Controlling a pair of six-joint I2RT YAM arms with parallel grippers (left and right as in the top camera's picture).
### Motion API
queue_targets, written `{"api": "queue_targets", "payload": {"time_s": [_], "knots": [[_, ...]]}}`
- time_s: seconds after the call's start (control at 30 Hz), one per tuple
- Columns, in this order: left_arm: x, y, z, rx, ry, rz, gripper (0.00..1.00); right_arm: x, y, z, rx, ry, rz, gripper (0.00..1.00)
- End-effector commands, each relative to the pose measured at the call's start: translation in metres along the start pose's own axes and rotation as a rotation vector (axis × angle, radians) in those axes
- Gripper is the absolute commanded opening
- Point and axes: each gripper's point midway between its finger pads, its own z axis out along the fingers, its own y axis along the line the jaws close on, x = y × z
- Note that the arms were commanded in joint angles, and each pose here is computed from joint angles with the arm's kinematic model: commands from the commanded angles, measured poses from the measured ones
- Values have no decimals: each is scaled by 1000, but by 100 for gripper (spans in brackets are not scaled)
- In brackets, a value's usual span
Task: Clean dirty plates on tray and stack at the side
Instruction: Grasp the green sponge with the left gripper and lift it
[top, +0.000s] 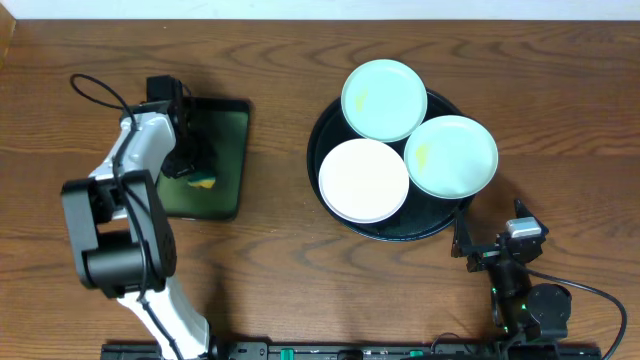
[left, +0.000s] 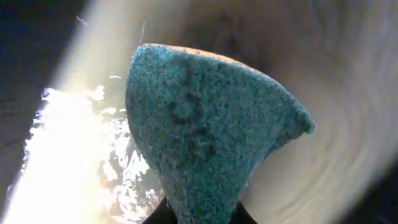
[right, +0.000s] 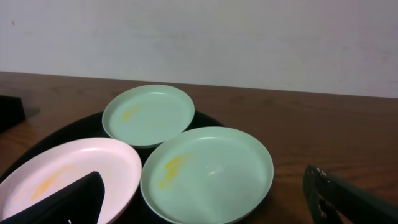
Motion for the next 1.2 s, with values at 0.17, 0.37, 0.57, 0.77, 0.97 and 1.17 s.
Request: {"api": "queue_targets", "payload": {"time_s": [0.17, 0.37, 0.57, 0.77, 0.97, 1.17], "knots": [[-16, -28, -115, 203, -219, 17, 7, 1, -3, 0, 11, 1, -10, 99], [-20, -27, -143, 215, -298, 20, 7, 1, -3, 0, 11, 1, -10, 99], [-15, -9, -89, 105, -242, 3, 7, 1, -3, 0, 11, 1, -10, 99], [-2, -2, -35, 60, -138, -1, 7, 1, -3, 0, 11, 1, -10, 99], [-26, -17, -97, 145, -272, 7, 7, 1, -3, 0, 11, 1, -10, 99], [-33, -27, -196, 265, -515, 23, 8, 1, -3, 0, 11, 1, -10, 99]]}}
